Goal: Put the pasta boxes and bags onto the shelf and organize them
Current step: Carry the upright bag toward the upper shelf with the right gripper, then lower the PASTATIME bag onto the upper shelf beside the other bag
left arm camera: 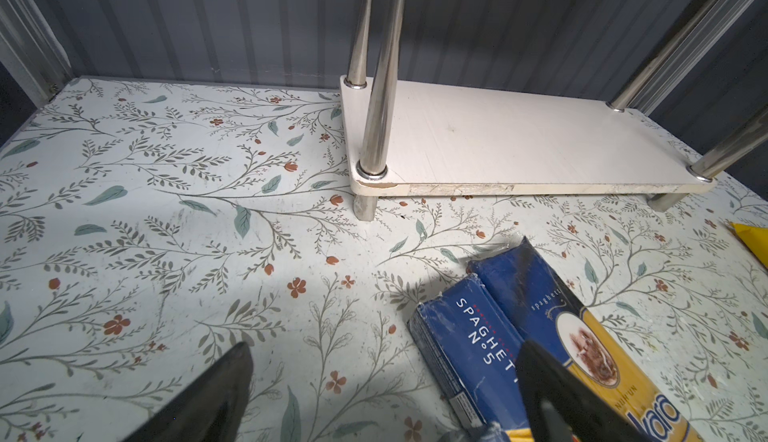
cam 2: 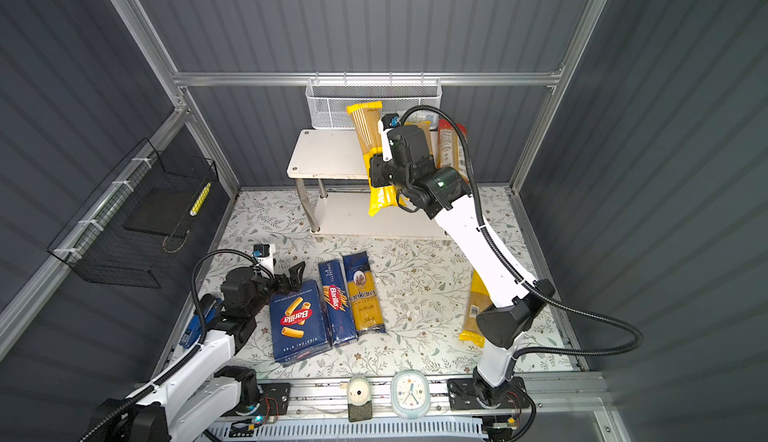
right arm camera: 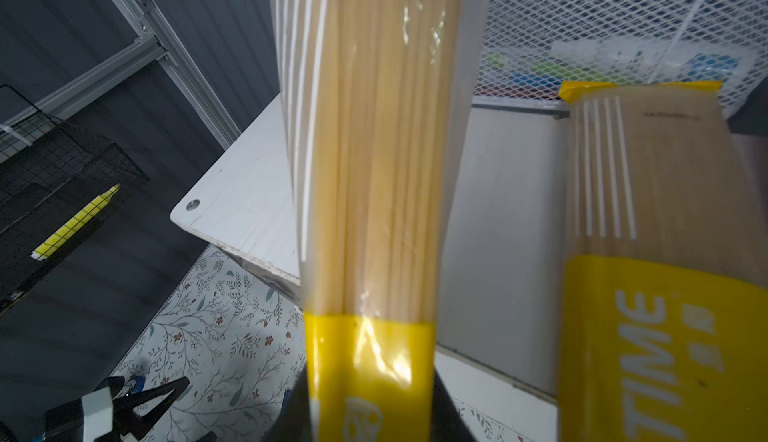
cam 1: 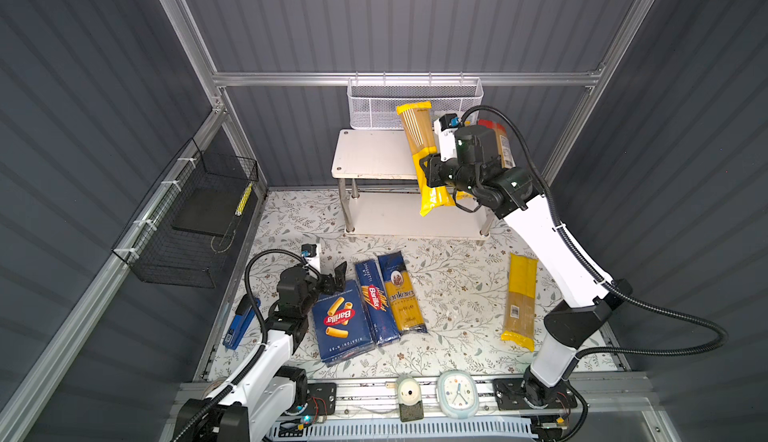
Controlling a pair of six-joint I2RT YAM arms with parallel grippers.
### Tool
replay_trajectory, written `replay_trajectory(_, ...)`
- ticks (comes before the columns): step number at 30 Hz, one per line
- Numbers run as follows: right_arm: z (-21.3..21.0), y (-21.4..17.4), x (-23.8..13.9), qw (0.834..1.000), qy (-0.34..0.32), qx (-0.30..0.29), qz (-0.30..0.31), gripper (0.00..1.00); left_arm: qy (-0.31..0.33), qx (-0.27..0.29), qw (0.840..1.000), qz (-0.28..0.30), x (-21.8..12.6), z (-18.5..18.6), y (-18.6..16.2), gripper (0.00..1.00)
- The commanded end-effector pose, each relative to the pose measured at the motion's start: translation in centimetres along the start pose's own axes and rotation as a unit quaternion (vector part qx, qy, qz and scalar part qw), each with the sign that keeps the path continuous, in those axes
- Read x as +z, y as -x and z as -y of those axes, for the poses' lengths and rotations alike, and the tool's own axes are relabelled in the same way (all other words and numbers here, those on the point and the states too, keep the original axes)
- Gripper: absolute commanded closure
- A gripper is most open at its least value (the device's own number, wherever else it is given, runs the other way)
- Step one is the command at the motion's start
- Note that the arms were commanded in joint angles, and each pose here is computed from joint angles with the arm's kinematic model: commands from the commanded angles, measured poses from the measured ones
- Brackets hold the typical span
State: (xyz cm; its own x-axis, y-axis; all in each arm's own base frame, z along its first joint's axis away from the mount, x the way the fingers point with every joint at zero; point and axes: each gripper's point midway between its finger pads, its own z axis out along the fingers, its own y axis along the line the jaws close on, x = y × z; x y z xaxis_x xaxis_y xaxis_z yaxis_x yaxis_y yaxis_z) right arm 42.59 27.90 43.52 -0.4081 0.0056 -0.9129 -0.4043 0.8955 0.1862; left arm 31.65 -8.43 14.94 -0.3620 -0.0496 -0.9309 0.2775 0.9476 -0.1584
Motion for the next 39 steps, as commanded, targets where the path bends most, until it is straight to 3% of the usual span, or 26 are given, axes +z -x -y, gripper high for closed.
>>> replay_trajectory(1, -0.6, 5.4, -1.9, 0.997, 0.023, 0.001, 0.079, 1.00, 0.003, 0.007, 1.000, 0.012, -0.1, -0.1, 0.5, 0.00)
replay_trajectory(18, 3.2, 6.8, 0.5, 0.994, -0.017, 0.035, 0.100, 1.00, 0.007, 0.005, 1.000, 0.013, -0.2, -0.2, 0.5, 0.00)
replay_trajectory(39, 4.6, 6.2, 3.0, 0.993, -0.027, 0.060, 0.097, 1.00, 0.009, 0.004, 1.000, 0.011, -0.1, -0.3, 0.4, 0.01)
